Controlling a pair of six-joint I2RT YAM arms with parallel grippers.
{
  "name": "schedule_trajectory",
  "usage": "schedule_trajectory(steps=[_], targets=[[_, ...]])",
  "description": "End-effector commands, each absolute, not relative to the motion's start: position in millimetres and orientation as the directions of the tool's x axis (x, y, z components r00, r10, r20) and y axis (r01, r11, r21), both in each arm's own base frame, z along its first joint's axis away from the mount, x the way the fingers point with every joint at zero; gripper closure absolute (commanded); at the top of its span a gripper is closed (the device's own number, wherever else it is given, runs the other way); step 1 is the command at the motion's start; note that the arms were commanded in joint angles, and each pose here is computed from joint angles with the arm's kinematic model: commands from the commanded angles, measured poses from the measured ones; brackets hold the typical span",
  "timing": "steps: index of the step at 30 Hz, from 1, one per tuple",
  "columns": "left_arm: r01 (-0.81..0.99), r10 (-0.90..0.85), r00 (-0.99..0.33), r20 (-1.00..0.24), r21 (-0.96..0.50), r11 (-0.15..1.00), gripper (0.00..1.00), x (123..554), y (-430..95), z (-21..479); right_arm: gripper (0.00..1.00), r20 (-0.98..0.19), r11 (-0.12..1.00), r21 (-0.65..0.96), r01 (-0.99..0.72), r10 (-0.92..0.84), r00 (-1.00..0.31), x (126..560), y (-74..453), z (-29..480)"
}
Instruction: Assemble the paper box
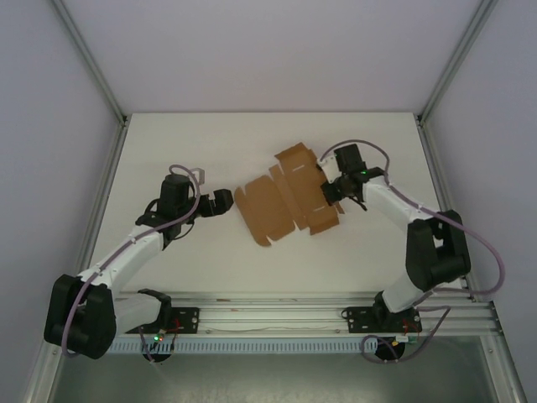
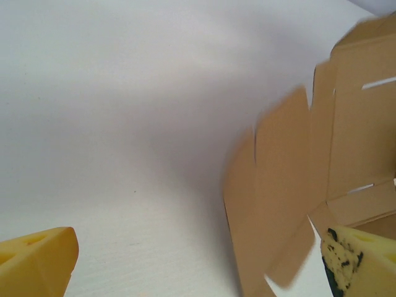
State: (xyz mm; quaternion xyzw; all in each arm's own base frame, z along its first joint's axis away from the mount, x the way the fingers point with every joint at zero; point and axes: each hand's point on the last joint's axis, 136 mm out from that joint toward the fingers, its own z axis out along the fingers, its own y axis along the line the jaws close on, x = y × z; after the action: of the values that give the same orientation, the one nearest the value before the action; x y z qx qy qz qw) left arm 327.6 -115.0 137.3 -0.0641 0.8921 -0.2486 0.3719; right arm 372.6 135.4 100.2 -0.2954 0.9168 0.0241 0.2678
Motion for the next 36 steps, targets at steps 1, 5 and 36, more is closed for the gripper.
schedule_trajectory(steps=[1, 5, 36], targets=[[0.029, -0.314, -0.712, -0.628, -0.473, 0.881, 0.0, 331.1, -107.6, 140.0, 0.95, -0.335, 0.681, -0.413, -0.605, -0.731, -0.594, 382.7, 118.5, 92.4], [0.019, -0.314, -0.727, -0.611, -0.475, 0.88, 0.0, 328.2, -107.7, 135.5, 0.94, -0.33, 0.59, -0.552, -0.59, -0.804, -0.495, 401.6, 135.0, 100.5], [0.196, -0.147, -0.789, -0.596, -0.472, 0.86, 0.0, 397.2, -186.3, 148.2, 0.92, -0.355, 0.346, -0.791, -0.505, -0.931, -0.081, 371.1, 237.5, 131.2]])
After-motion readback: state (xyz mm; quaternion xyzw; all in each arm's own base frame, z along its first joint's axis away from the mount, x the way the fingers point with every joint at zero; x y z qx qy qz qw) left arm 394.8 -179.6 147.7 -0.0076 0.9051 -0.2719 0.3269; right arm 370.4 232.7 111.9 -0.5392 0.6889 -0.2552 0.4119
